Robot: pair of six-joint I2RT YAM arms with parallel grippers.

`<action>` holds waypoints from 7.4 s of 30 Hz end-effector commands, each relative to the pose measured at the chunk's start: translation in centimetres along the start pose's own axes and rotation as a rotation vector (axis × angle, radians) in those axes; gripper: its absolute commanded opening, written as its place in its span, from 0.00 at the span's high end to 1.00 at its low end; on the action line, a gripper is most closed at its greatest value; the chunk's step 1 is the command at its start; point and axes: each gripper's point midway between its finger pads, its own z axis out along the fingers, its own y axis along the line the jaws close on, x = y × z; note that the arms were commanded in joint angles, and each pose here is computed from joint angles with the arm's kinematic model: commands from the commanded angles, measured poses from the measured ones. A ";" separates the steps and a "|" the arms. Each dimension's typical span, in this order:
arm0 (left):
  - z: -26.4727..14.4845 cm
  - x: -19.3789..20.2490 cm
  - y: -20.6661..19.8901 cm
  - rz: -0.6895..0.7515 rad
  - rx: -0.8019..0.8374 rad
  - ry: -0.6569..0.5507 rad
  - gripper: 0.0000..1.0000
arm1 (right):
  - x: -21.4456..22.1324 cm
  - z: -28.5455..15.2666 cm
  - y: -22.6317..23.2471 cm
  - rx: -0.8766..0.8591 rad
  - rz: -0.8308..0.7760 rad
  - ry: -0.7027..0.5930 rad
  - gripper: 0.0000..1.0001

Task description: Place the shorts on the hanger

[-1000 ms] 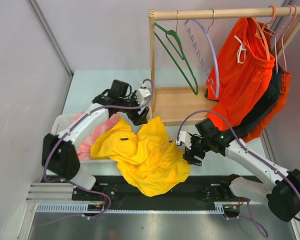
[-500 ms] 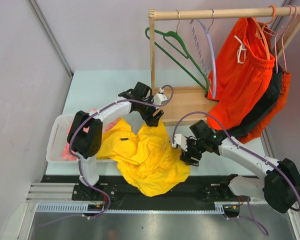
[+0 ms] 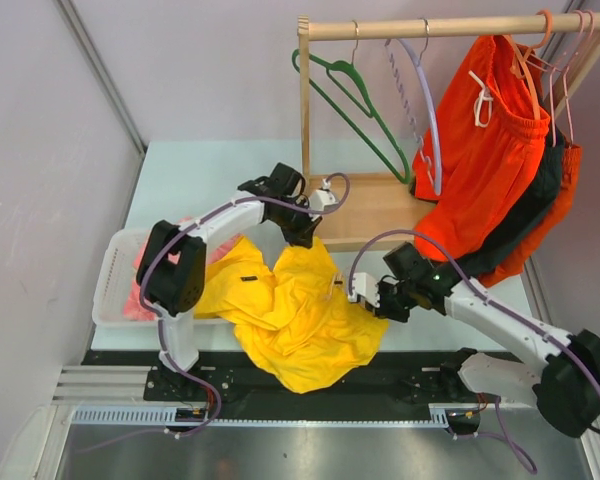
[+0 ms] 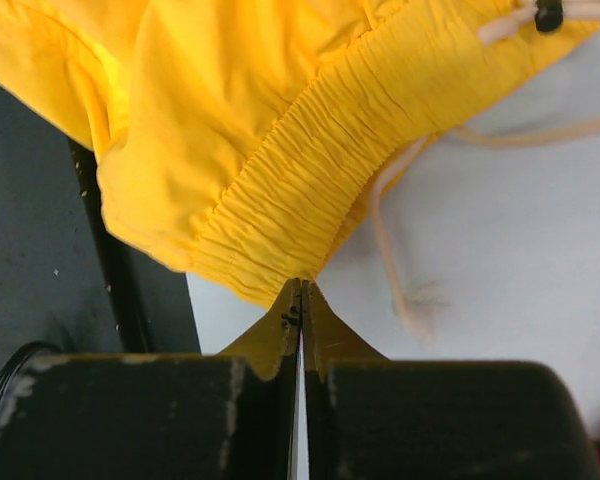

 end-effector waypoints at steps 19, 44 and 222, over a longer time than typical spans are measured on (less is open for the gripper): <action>-17.3 -5.1 -7.1 0.308 -0.053 -0.302 1.00 | -4.1 -10.3 -1.0 0.328 0.104 -0.176 0.34; -17.9 -1.5 -10.0 0.393 -0.056 -0.303 1.00 | -5.9 2.9 -5.0 0.123 0.066 -0.257 0.14; -25.4 -8.2 -10.6 0.412 -0.299 -0.693 0.00 | -11.7 -33.5 -11.9 0.880 0.701 -0.625 1.00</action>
